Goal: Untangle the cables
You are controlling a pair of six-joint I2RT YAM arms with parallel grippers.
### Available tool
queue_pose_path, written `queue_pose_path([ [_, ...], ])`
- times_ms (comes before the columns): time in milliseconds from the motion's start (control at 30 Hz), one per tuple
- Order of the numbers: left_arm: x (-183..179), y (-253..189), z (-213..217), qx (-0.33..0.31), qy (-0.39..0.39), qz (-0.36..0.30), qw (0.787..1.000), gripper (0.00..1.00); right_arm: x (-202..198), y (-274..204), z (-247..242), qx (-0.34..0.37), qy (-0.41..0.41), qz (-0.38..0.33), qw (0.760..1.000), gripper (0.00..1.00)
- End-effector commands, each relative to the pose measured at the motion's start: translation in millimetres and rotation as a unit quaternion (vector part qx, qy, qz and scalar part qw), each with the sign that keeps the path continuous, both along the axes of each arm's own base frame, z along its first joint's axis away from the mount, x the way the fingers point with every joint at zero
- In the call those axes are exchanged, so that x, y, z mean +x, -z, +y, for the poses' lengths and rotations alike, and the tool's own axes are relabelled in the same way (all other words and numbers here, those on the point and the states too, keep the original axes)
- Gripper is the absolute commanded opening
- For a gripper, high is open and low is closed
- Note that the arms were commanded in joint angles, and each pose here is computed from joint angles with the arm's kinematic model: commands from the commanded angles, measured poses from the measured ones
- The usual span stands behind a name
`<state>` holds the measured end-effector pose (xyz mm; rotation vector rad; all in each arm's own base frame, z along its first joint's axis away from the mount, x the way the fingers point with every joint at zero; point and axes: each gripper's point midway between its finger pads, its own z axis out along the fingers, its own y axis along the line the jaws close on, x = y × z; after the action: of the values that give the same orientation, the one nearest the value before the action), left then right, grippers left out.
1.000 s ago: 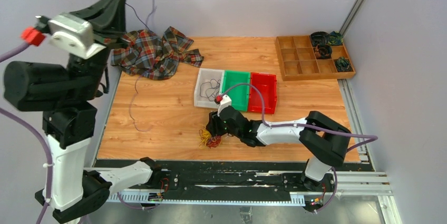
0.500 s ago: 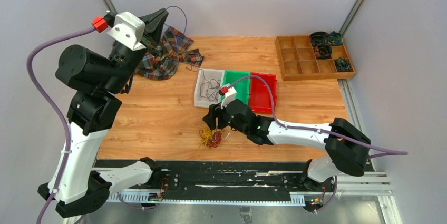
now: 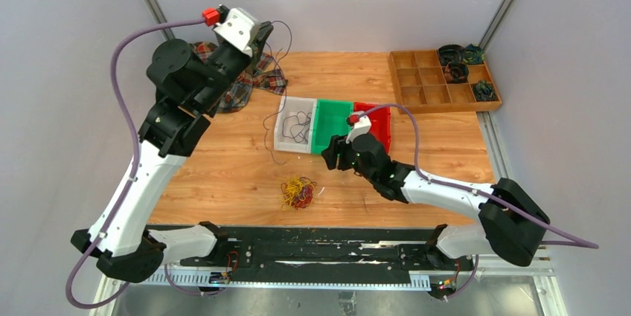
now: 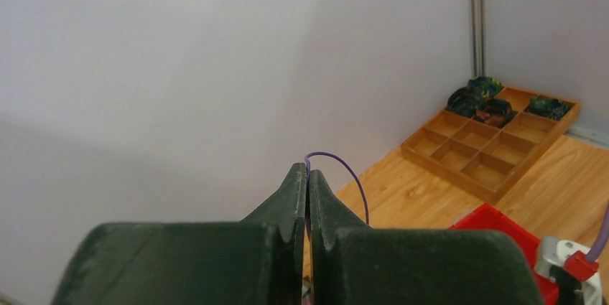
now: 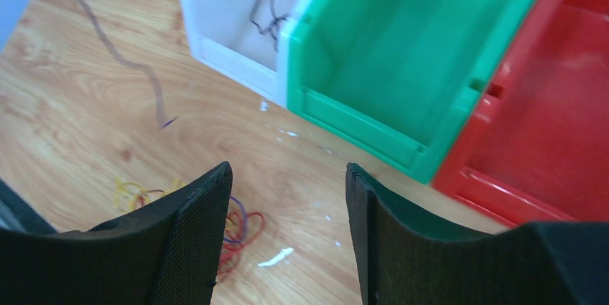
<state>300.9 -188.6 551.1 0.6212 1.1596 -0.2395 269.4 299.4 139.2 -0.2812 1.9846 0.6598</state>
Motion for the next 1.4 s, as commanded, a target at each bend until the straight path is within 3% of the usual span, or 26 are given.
queue_pose_path([
  [0,9,1,-1,0.014,-0.016,-0.026,0.999,0.0,4,5,-25,-0.001,0.03,-0.003,1.0,0.59],
  [233,27,20,-7,0.04,-0.028,-0.025,0.998,0.0,-1,7,-35,-0.003,0.035,-0.009,0.999,0.59],
  [733,40,-21,-17,0.028,-0.029,-0.065,0.997,0.0,-6,20,-54,-0.008,0.054,-0.003,0.999,0.58],
  [967,50,-21,-21,0.043,-0.037,-0.075,0.996,0.0,-5,24,-59,-0.008,0.06,0.0,0.998,0.58],
  [1367,76,57,-33,0.119,-0.041,-0.025,0.992,0.0,-5,27,-62,-0.004,0.065,0.001,0.998,0.58],
])
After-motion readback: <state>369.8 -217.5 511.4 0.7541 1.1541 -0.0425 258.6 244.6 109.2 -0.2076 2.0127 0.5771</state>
